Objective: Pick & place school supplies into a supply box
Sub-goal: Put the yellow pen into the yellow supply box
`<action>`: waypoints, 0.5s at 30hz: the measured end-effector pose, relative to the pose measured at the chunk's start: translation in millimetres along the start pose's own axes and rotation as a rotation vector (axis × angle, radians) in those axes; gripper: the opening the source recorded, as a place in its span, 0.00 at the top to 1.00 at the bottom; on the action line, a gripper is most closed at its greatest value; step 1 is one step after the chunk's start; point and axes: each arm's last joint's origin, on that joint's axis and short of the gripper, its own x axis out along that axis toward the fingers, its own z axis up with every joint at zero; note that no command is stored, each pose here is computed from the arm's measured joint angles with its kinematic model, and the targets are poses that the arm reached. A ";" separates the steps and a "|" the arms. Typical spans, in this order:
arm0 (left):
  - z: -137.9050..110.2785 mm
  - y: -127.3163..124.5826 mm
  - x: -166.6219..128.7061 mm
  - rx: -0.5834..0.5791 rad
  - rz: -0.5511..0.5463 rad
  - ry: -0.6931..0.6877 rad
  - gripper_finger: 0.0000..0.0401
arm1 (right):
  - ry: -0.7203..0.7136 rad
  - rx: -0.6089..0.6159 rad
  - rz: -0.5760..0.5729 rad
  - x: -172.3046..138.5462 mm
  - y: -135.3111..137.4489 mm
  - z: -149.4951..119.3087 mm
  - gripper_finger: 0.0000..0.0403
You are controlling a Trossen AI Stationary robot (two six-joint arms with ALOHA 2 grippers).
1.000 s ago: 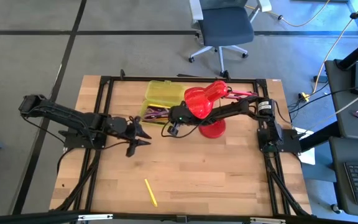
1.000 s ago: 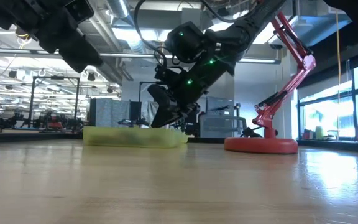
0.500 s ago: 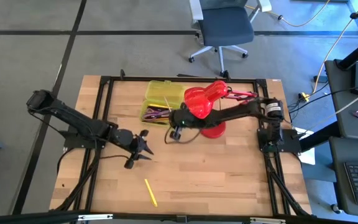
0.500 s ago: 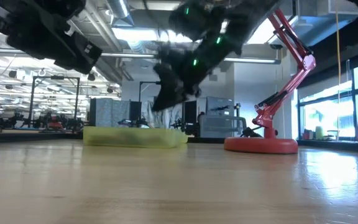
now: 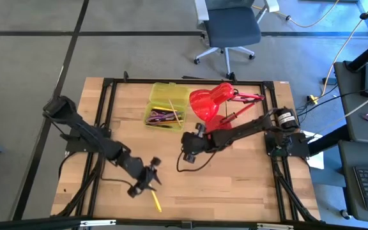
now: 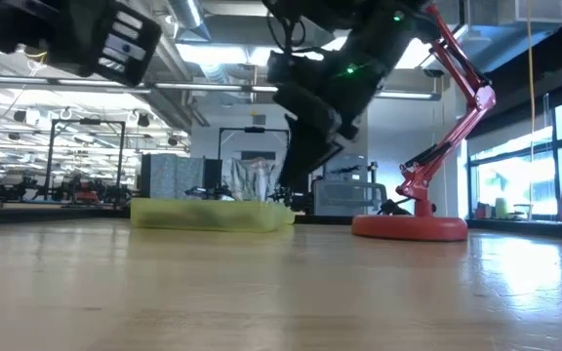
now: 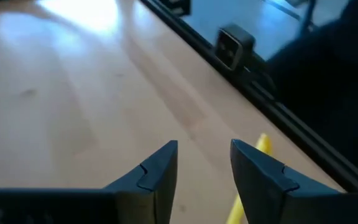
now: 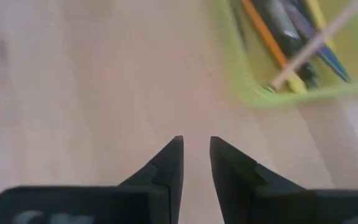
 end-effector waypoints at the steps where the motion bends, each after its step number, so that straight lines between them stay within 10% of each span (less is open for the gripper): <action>1: 0.9 -4.2 5.2 0.008 -0.013 0.015 0.64 | 0.005 0.011 -0.020 -1.5 2.2 -2.6 0.79; 15: -12.7 -47.9 73.3 0.140 -0.102 0.189 0.63 | 0.029 0.071 0.002 -19.0 34.4 -21.9 0.79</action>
